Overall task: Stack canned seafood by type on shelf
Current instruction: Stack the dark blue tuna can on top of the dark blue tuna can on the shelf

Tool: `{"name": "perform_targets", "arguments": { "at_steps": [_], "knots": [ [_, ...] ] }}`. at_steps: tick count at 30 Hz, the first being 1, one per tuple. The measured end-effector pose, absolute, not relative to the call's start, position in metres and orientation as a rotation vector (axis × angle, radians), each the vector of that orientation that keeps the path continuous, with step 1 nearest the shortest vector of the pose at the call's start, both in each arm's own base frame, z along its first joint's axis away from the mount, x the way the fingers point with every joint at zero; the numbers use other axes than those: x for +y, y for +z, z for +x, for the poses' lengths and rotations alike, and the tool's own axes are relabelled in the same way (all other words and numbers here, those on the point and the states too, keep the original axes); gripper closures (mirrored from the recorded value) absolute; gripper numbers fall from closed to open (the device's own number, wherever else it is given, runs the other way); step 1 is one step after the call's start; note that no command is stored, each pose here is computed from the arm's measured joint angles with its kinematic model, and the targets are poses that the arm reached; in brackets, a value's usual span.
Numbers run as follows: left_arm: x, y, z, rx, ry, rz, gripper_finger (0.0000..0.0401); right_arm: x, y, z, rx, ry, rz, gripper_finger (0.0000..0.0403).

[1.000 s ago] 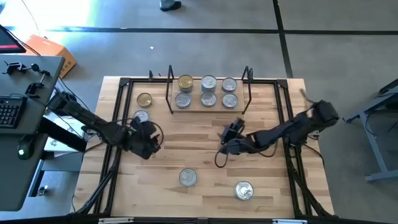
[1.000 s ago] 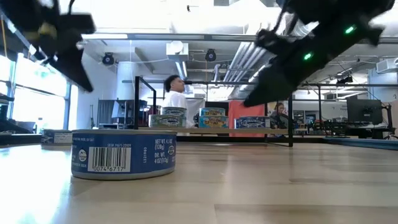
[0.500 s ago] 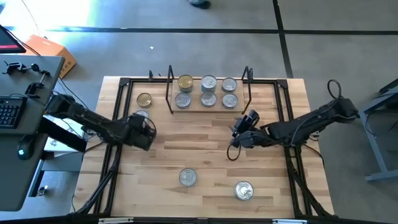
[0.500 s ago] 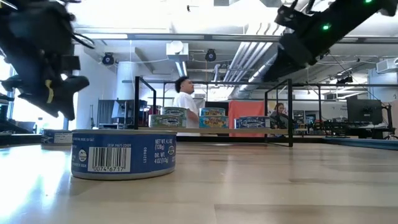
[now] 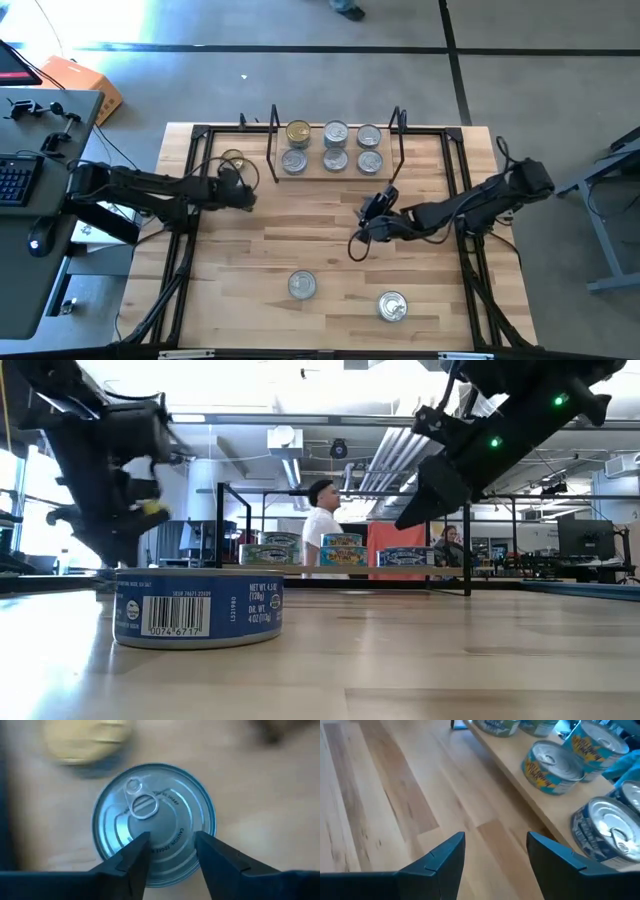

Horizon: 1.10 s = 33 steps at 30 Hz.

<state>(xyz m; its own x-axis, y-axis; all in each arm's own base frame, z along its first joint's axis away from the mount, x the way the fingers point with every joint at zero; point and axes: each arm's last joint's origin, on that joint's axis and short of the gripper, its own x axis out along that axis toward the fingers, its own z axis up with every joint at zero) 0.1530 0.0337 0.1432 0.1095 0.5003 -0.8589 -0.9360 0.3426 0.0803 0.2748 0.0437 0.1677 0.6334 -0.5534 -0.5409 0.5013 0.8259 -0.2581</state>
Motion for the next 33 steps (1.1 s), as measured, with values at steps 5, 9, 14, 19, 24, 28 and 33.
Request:
{"name": "perform_targets", "arguments": {
  "at_steps": [5, 9, 14, 19, 24, 28, 33],
  "knots": [
    [0.028, 0.152, 0.179, 0.863, 0.739, -0.674, 0.0259, 0.044, 0.165, 0.276, 0.655, -0.598, -0.086, 0.0199],
    [0.018, 0.166, 0.194, 0.762, 0.455, -0.603, 0.026, 0.044, 0.165, 0.276, 0.65, -0.597, -0.083, 0.0199],
    [-0.007, 0.168, 0.203, 0.767, 0.132, -0.224, 0.0261, 0.044, 0.166, 0.277, 0.636, -0.596, -0.075, 0.0199],
    [-0.037, 0.155, 0.207, 0.822, -0.082, 0.194, 0.0261, 0.045, 0.168, 0.279, 0.612, -0.589, -0.059, 0.0199],
    [-0.046, 0.14, 0.221, 0.786, -0.016, 0.399, 0.0261, 0.046, 0.171, 0.282, 0.589, -0.562, -0.069, 0.0199],
    [-0.047, 0.126, 0.23, 0.793, -0.018, 0.451, 0.0266, 0.049, 0.175, 0.286, 0.556, -0.497, -0.099, 0.0199],
    [-0.045, 0.119, 0.244, 0.775, -0.003, 0.436, 0.0315, 0.055, 0.181, 0.292, 0.532, -0.305, -0.195, 0.0199]
  ]
}}
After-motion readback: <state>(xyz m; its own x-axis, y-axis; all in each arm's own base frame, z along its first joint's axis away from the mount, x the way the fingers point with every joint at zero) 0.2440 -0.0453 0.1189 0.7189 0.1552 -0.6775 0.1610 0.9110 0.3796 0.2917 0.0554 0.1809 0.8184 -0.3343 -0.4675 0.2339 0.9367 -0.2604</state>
